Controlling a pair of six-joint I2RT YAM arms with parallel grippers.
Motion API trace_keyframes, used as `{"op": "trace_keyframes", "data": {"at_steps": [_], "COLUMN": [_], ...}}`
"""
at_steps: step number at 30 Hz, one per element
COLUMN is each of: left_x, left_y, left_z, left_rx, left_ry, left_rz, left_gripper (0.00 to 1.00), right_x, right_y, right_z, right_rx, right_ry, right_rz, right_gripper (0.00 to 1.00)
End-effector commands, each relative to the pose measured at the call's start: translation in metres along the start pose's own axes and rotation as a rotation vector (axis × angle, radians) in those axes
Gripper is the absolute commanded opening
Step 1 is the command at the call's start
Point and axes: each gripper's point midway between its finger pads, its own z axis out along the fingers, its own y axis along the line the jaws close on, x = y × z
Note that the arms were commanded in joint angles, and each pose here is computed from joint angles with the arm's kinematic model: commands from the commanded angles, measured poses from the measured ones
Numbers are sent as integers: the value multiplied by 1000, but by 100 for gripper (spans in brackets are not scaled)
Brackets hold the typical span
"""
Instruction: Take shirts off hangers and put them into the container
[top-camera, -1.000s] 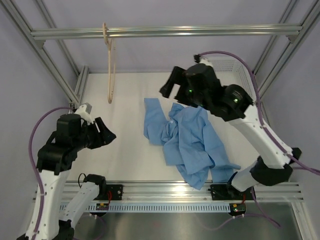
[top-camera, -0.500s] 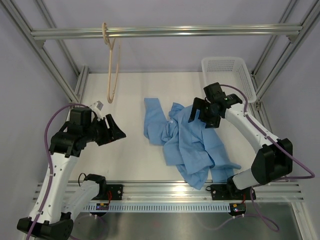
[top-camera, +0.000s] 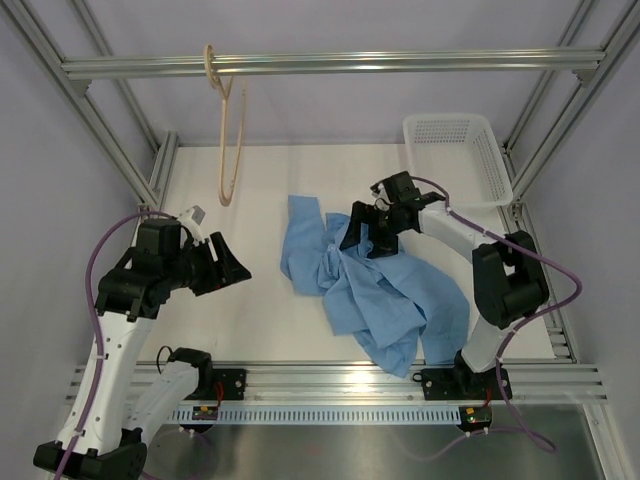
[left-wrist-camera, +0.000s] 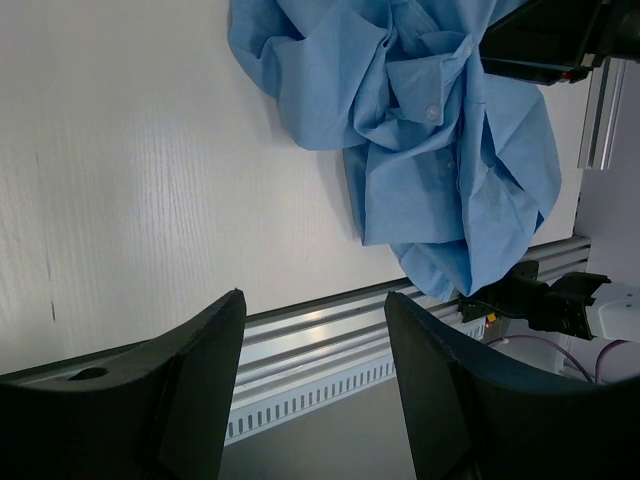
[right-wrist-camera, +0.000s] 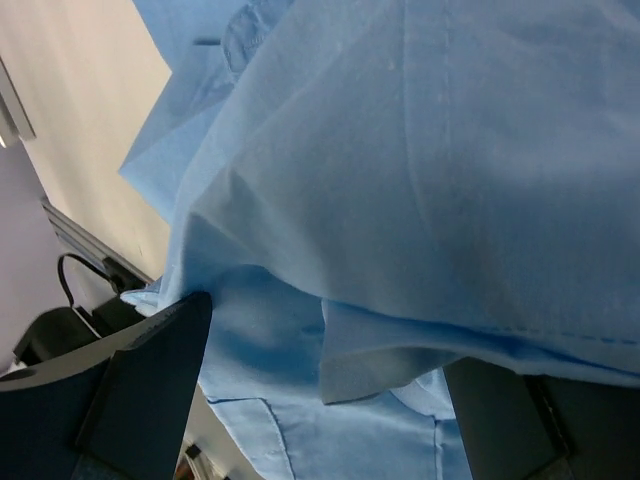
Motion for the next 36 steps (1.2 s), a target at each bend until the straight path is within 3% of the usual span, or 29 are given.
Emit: {"op": "trace_keyframes", "data": {"at_steps": [1, 3, 10, 17, 21, 22, 24, 25, 26, 30, 32, 35, 36], "left_x": [3, 3, 10, 11, 12, 12, 12, 12, 12, 12, 11, 11, 12], "left_y": [-10, -11, -10, -8, -8, -7, -8, -8, -8, -8, -8, -9, -9], "left_z": [-4, -3, 9, 10, 9, 9, 9, 9, 9, 10, 10, 9, 10], "left_rx": [59, 63, 90, 88, 87, 86, 88, 89, 89, 91, 90, 95, 101], "left_ry": [9, 13, 44, 46, 48, 47, 49, 51, 51, 51, 49, 47, 49], "left_rz": [24, 27, 7, 13, 18, 21, 21, 22, 24, 28, 27, 26, 24], "left_gripper": [63, 63, 63, 63, 63, 63, 63, 63, 63, 63, 63, 63, 63], "right_x": [20, 37, 76, 119, 120, 117, 111, 106, 102, 70, 39, -16, -46], "right_y": [24, 21, -61, -107, -106, -101, -96, -89, -86, -51, -10, 69, 105], "right_z": [14, 25, 53, 65, 64, 63, 61, 60, 58, 40, 11, -56, -97], "right_rx": [8, 107, 666, 833, 807, 786, 773, 754, 748, 676, 600, 419, 285], "right_ry": [73, 90, 123, 214, 168, 150, 126, 105, 95, -5, -106, -322, -428], "right_rz": [-144, -187, -152, -60, -39, -39, -44, -52, -58, -130, -173, -211, -174], "right_gripper": [99, 100, 100, 98, 76, 57, 32, 11, 1, 0, 0, 0, 0]}}
